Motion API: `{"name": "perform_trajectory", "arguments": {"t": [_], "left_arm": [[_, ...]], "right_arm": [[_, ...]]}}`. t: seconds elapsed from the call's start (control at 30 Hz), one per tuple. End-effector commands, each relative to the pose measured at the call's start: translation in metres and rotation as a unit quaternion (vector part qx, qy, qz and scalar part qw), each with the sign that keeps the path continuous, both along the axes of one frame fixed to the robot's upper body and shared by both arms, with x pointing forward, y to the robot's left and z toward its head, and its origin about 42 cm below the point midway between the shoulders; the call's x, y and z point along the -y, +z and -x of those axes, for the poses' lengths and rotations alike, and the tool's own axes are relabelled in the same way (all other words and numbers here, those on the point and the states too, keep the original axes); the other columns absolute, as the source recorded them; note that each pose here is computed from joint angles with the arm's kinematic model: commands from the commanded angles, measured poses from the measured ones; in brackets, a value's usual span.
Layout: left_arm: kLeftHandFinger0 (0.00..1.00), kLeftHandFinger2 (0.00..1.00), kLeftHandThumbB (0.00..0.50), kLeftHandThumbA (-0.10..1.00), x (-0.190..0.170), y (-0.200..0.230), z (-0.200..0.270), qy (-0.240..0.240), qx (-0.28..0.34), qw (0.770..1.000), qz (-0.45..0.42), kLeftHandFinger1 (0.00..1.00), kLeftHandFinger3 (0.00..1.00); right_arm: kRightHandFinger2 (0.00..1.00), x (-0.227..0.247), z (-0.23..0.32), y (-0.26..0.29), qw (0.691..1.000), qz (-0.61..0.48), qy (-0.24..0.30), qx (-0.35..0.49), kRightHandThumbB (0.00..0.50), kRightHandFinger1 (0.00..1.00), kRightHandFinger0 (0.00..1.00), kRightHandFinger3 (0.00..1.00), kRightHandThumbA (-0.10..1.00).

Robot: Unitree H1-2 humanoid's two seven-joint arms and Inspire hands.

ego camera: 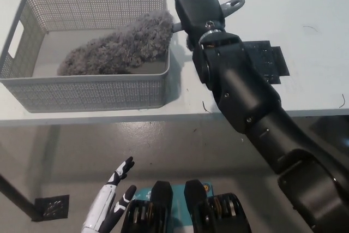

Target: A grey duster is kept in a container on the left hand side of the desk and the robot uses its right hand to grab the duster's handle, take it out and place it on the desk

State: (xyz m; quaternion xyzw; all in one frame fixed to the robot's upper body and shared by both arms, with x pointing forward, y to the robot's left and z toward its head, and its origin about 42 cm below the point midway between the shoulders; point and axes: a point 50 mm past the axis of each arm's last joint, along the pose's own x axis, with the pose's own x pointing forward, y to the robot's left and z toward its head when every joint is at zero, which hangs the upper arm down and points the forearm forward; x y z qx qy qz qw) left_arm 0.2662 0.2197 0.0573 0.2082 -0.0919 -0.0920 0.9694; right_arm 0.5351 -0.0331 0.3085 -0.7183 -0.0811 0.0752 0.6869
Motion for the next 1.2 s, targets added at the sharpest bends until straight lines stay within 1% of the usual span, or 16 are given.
{"name": "perform_trajectory", "arguments": {"t": [0.0,0.2,0.23,0.27,0.3,0.33,0.43,0.5,0.53,0.6,0.67,0.8,0.93,1.07,1.13,1.17], "left_arm": [[1.00,1.00,0.100,1.00,-0.001,0.010,-0.001,-0.013,0.035,0.999,-0.001,1.00,1.00],[1.00,1.00,0.098,1.00,0.002,0.009,-0.003,-0.013,0.039,0.999,-0.003,1.00,1.00],[1.00,1.00,0.099,1.00,0.002,0.009,-0.002,-0.012,0.039,0.999,-0.004,1.00,1.00],[1.00,1.00,0.095,1.00,0.002,0.009,-0.002,-0.013,0.039,0.999,-0.004,1.00,1.00],[1.00,1.00,0.094,1.00,0.002,0.010,-0.002,-0.013,0.040,0.999,-0.005,1.00,1.00],[1.00,1.00,0.098,1.00,0.002,0.010,-0.003,-0.013,0.042,0.999,-0.005,1.00,1.00],[1.00,1.00,0.084,1.00,0.002,0.010,-0.003,-0.015,0.040,0.999,0.000,1.00,1.00],[1.00,1.00,0.087,1.00,0.002,0.011,-0.004,-0.018,0.040,0.999,-0.004,1.00,1.00],[1.00,1.00,0.088,1.00,0.001,0.012,-0.005,-0.018,0.041,0.999,-0.004,1.00,1.00],[1.00,1.00,0.103,1.00,0.001,0.013,-0.005,-0.018,0.037,0.999,-0.007,1.00,1.00],[1.00,1.00,0.107,1.00,0.001,0.012,-0.006,-0.018,0.037,0.999,-0.009,1.00,1.00],[1.00,1.00,0.099,1.00,0.001,0.012,-0.006,-0.020,0.037,0.999,-0.012,1.00,1.00],[1.00,1.00,0.091,1.00,0.002,0.011,-0.004,-0.016,0.034,0.999,-0.005,1.00,1.00],[1.00,1.00,0.080,1.00,0.002,0.011,-0.004,-0.016,0.034,0.999,-0.009,1.00,1.00],[1.00,1.00,0.072,1.00,0.002,0.011,-0.004,-0.016,0.034,0.999,-0.011,1.00,1.00],[1.00,1.00,0.068,1.00,0.002,0.011,-0.004,-0.016,0.035,0.999,-0.013,1.00,1.00]], "right_arm": [[1.00,-0.005,-0.018,0.038,0.985,-0.048,0.032,0.161,0.500,1.00,1.00,1.00,0.70],[1.00,0.006,-0.031,0.037,0.986,-0.036,0.018,0.162,0.500,1.00,1.00,1.00,0.56],[0.84,0.008,-0.031,0.035,0.983,-0.049,0.022,0.174,0.474,0.82,0.92,0.95,0.47],[0.64,0.009,-0.030,0.033,0.979,-0.062,0.027,0.190,0.397,0.59,0.63,0.77,0.32],[0.27,0.011,-0.028,0.031,0.971,-0.072,0.035,0.224,0.283,0.12,0.13,0.39,-0.02],[0.04,0.012,-0.026,0.030,0.962,-0.084,0.043,0.257,0.192,0.00,0.01,0.15,-0.10],[0.41,0.014,-0.024,0.027,0.953,-0.126,0.058,0.269,0.122,0.06,0.00,0.44,-0.10],[0.62,0.014,-0.023,0.029,0.948,-0.149,0.064,0.274,0.127,0.24,0.00,0.75,-0.10],[0.64,0.014,-0.022,0.031,0.942,-0.166,0.071,0.284,0.171,0.22,0.00,0.71,-0.10],[0.67,0.014,-0.022,0.033,0.936,-0.181,0.074,0.293,0.120,0.25,0.00,0.65,-0.10],[0.62,0.014,-0.021,0.036,0.927,-0.222,0.078,0.291,0.129,0.23,0.00,0.51,-0.10],[0.55,0.014,-0.022,0.043,0.906,-0.316,0.069,0.273,0.073,0.19,0.00,0.49,0.01],[0.45,0.014,-0.022,0.049,0.868,-0.422,0.066,0.253,0.097,0.10,0.00,0.43,-0.10],[0.40,0.013,-0.022,0.068,0.771,-0.598,0.041,0.216,0.107,0.04,0.00,0.29,-0.10],[0.38,0.011,-0.021,0.079,0.747,-0.629,0.039,0.212,0.099,0.01,0.00,0.28,-0.10],[0.38,0.010,-0.020,0.086,0.736,-0.642,0.040,0.212,0.093,0.00,0.00,0.35,-0.10]]}}
